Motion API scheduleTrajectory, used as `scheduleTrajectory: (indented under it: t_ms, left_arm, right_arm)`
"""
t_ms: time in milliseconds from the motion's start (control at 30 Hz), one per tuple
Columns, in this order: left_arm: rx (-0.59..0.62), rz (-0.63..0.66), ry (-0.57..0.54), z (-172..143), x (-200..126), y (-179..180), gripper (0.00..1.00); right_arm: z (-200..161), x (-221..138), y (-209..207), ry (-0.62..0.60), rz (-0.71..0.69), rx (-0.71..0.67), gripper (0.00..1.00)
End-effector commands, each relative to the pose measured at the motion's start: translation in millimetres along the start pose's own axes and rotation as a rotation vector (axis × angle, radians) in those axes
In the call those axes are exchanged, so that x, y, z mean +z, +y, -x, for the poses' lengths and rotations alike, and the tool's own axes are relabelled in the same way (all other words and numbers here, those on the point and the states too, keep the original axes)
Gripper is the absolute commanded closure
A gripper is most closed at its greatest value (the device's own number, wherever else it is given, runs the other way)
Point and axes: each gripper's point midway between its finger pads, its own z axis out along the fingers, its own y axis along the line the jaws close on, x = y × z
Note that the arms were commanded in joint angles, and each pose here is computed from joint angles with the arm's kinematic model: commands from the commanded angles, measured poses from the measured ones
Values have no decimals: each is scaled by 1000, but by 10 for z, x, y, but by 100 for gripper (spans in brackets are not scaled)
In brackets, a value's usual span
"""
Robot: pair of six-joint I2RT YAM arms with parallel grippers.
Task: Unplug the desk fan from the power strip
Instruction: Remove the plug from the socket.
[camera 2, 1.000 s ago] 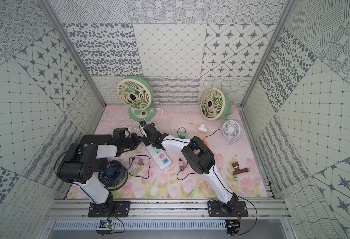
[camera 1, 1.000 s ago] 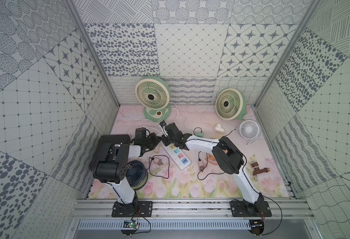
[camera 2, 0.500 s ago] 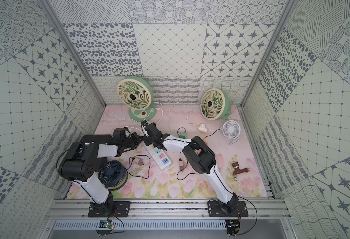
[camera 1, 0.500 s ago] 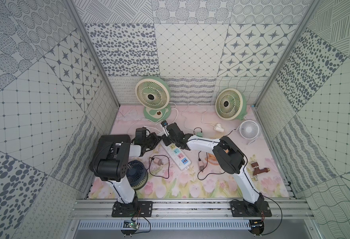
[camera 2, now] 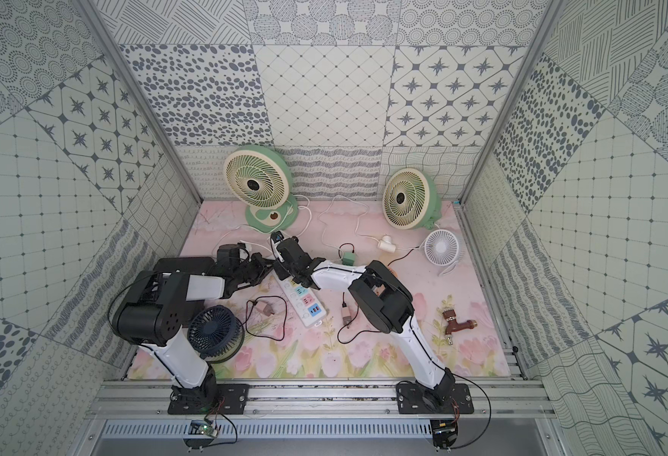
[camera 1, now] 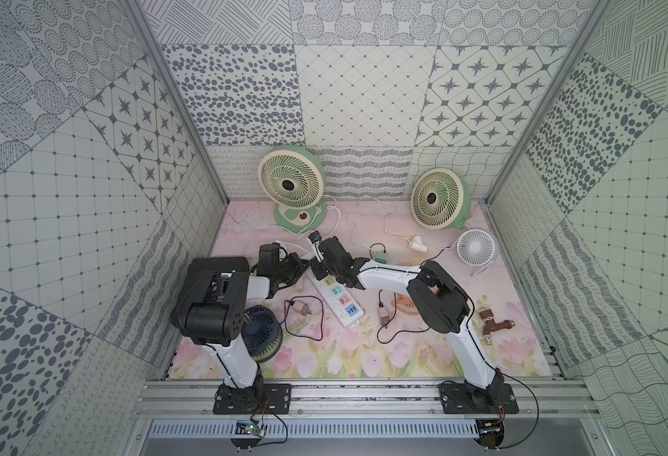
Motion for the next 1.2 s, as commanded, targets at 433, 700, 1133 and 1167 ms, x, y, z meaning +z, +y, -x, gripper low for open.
scheduleTrajectory:
  t_ms: [433, 700, 1133, 1167]
  left_arm:
    - [-61, 149, 52, -176, -9, 395, 100]
    - [-60, 152, 52, -173, -13, 403, 100]
    - [-59, 154, 54, -179, -19, 412, 100]
    - [-59, 155, 54, -179, -19, 413, 100]
  right_arm:
    - [83, -151, 139, -15, -2, -59, 100]
    - [103, -143, -163, -14, 68, 153, 100]
    - [118, -199, -142, -23, 54, 123, 100]
    - [118, -200, -172, -24, 61, 143, 100]
